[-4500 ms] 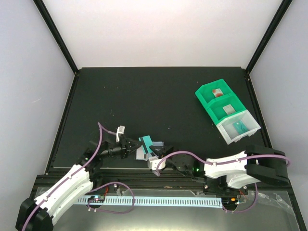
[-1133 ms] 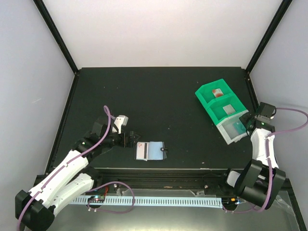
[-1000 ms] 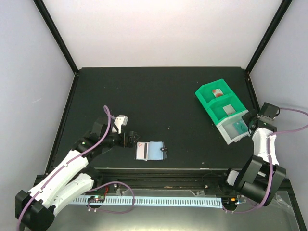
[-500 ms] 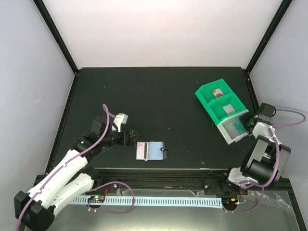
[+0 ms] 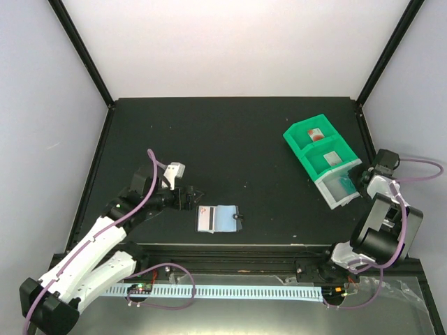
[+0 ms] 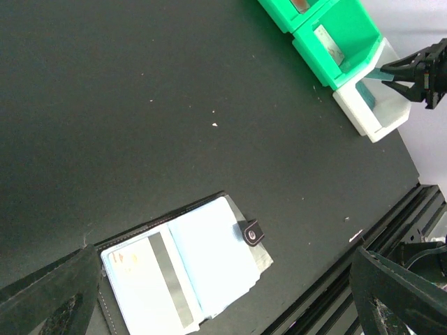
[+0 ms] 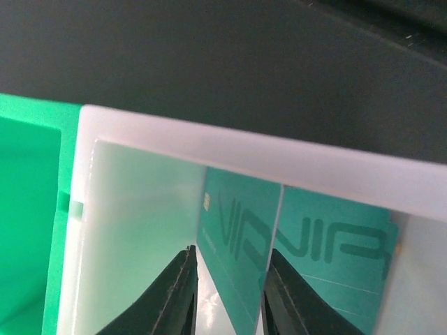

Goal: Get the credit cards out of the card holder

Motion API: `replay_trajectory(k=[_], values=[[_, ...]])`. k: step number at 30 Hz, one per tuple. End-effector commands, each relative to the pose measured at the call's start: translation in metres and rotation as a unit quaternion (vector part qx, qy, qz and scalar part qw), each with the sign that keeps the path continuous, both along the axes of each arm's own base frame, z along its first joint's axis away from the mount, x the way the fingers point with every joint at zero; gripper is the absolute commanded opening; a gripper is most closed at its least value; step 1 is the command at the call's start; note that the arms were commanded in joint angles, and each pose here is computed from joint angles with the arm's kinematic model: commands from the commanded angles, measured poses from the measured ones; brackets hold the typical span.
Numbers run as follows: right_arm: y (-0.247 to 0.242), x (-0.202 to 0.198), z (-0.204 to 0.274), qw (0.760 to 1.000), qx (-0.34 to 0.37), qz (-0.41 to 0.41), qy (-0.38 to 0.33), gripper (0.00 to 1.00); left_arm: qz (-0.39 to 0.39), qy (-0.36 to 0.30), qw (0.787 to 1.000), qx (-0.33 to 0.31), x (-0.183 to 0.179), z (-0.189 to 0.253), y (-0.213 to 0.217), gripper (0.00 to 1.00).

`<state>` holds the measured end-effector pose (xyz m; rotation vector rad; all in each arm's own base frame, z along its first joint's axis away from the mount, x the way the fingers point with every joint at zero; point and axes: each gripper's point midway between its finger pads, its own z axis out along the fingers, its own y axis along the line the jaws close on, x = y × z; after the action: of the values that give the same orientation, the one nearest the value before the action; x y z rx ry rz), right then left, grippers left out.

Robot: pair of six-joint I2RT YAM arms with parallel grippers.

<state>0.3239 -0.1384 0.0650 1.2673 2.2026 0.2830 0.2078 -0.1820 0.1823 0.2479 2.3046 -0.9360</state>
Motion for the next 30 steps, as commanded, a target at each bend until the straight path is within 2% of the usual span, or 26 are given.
replay_trajectory(k=[1, 8, 15, 20, 25, 30], values=[[-0.017, -0.006, 0.019, 0.999, -0.032, -0.034, 0.019, 0.28, 0.004, -0.007, 1.0, -0.003, 0.001, 0.01, 0.002, 0.99], [-0.026, -0.028, 0.026, 0.993, -0.044, -0.083, 0.066, 0.31, 0.003, 0.007, 1.0, 0.005, 0.002, 0.001, 0.001, 0.99], [-0.015, -0.025, 0.046, 0.996, -0.035, -0.073, 0.034, 0.33, 0.01, 0.053, 0.998, 0.022, 0.003, -0.027, 0.001, 0.99], [0.018, -0.001, 0.072, 0.999, -0.023, 0.012, -0.038, 0.33, 0.012, 0.093, 0.995, 0.016, 0.004, -0.046, -0.004, 0.99], [0.067, 0.015, 0.093, 0.987, -0.011, 0.13, -0.095, 0.35, 0.009, 0.134, 0.991, -0.001, -0.001, -0.072, -0.011, 0.96], [0.109, 0.013, 0.103, 0.976, -0.01, 0.19, -0.104, 0.36, 0.013, 0.156, 0.988, 0.0, 0.0, -0.089, -0.013, 0.9]])
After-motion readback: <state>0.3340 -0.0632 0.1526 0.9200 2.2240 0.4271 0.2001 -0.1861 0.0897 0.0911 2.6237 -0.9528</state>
